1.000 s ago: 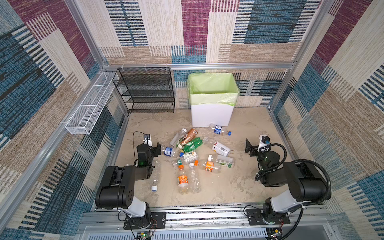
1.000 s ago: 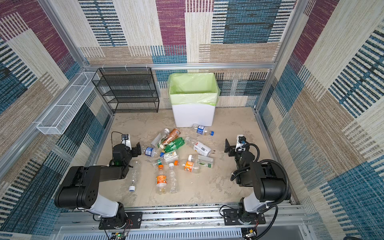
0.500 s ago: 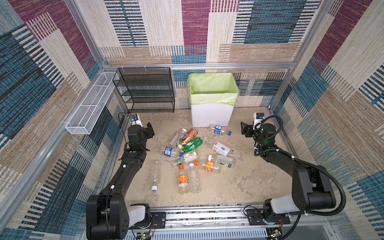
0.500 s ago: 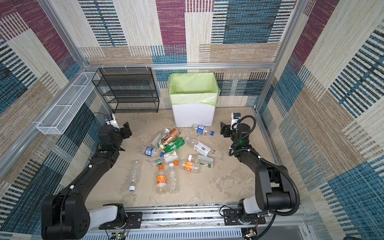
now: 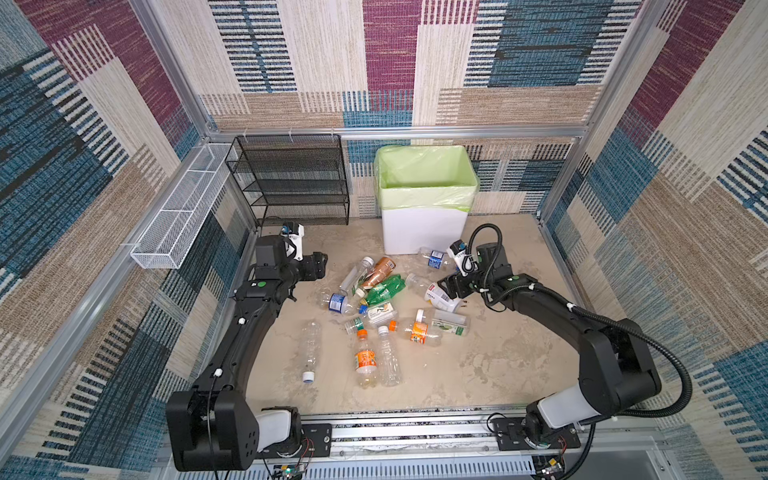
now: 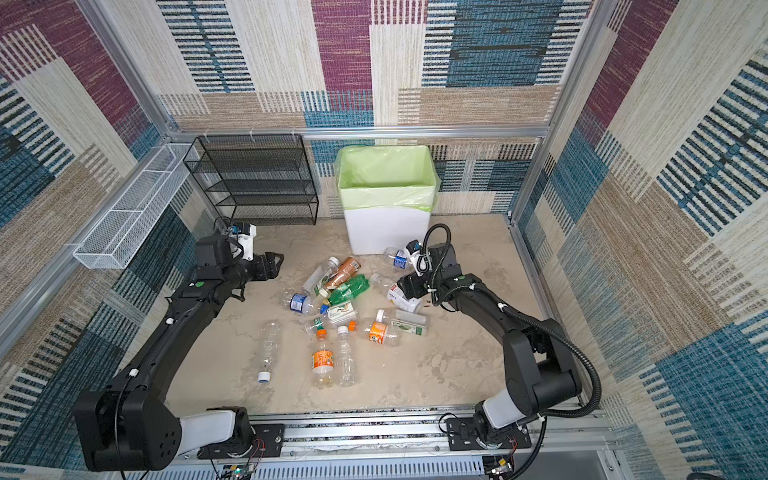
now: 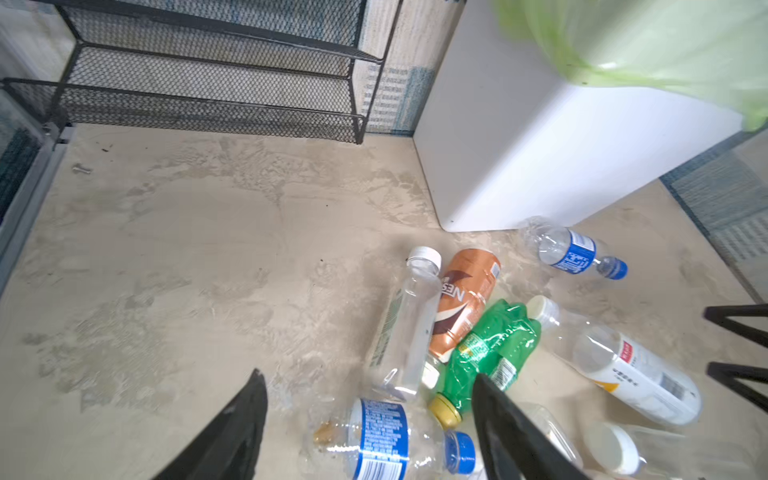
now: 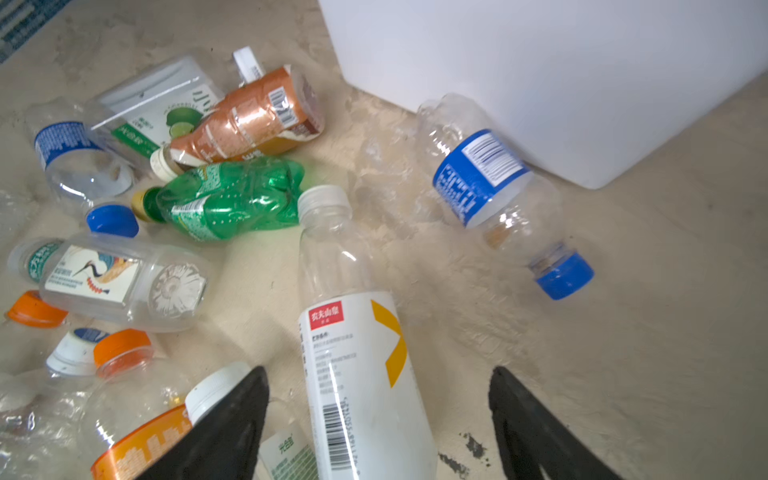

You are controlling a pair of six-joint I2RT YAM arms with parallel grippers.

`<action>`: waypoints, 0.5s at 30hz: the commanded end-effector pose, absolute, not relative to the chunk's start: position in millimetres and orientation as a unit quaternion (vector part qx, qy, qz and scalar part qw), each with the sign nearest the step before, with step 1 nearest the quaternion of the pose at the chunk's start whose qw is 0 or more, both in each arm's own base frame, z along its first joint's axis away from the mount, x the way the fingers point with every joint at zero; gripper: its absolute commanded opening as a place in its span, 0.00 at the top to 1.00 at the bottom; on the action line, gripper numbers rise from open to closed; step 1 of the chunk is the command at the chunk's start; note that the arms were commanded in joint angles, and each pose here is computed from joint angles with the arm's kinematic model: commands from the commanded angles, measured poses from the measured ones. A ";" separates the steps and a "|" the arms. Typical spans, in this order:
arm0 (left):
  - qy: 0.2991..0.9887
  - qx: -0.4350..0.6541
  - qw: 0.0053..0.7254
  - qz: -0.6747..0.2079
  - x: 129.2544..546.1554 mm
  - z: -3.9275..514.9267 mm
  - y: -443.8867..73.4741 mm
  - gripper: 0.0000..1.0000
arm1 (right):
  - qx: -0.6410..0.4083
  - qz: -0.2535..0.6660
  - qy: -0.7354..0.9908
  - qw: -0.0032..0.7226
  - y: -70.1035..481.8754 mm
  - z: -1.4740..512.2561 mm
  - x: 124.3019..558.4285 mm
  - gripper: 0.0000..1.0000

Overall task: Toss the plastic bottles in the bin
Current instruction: 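Reach the right gripper toward the clear bottle with red label near the bin, then grasp the red-label clear bottle with the right gripper and lift it high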

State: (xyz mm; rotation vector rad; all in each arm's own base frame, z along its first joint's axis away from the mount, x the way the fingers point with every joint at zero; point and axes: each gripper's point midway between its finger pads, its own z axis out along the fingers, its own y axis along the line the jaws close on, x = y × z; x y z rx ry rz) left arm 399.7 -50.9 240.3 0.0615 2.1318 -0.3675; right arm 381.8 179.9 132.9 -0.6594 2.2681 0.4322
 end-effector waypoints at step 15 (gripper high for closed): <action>0.859 0.041 0.473 -0.190 395.9 251.2 -64.3 0.22 | -0.313 0.128 0.894 0.294 213.5 65.2 398.5 0.23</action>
